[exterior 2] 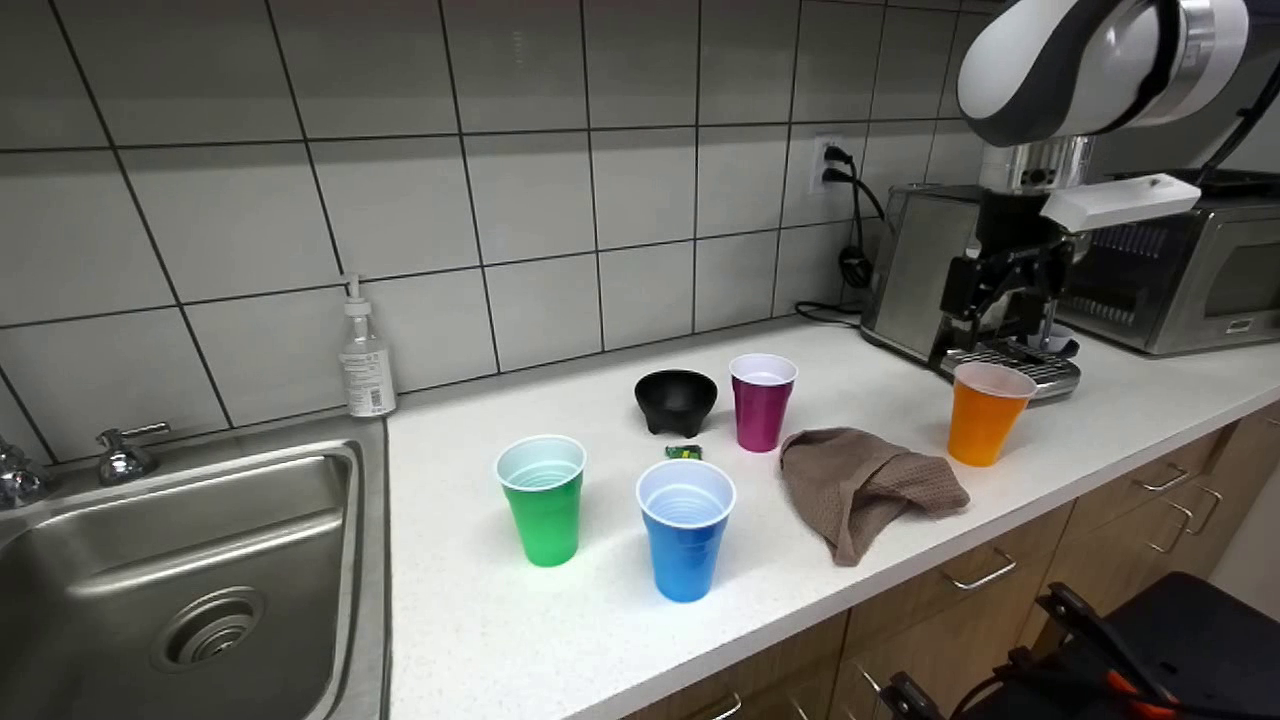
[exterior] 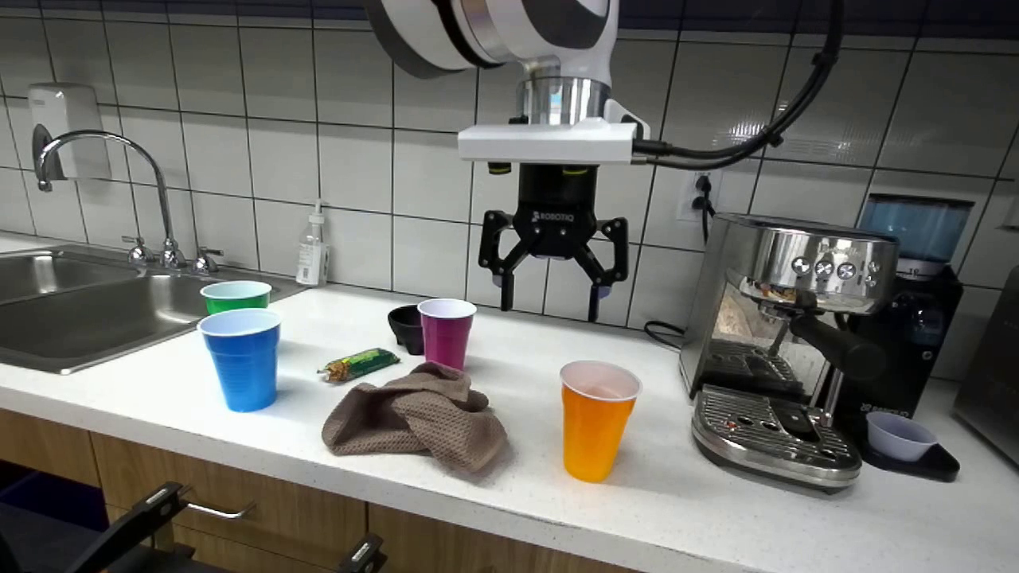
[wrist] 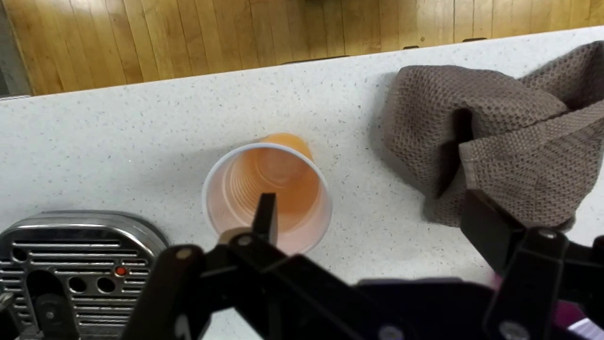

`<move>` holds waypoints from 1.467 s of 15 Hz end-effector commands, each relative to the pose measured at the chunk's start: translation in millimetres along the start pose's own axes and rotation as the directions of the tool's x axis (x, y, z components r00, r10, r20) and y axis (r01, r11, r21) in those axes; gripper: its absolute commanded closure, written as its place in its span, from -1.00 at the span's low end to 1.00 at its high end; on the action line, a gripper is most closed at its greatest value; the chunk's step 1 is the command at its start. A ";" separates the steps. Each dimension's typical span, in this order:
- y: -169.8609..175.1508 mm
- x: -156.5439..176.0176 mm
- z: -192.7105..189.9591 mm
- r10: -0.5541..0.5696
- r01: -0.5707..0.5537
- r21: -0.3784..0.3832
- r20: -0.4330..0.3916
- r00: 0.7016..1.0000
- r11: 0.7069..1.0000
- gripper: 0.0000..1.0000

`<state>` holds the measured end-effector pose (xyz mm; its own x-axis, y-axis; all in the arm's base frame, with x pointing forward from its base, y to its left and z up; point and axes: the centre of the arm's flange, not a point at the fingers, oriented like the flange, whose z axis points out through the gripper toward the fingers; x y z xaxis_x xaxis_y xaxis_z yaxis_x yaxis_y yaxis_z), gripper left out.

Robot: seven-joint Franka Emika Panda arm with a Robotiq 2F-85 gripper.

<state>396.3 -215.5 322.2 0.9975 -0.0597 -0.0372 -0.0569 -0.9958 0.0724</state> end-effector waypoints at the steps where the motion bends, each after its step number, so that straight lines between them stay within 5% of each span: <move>1: 12.7 12.3 25.1 -0.012 0.012 -0.005 0.000 1.000 1.000 -1.00; 8: 15.0 21.6 68.9 -0.018 0.019 -0.013 0.032 0.999 1.000 -1.00; 22: 19.2 37.5 94.0 -0.034 0.036 -0.024 0.058 0.998 0.999 -1.00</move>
<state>423.1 -233.8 231.1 0.9934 -0.0470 -0.1043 -0.0366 -0.9944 0.0992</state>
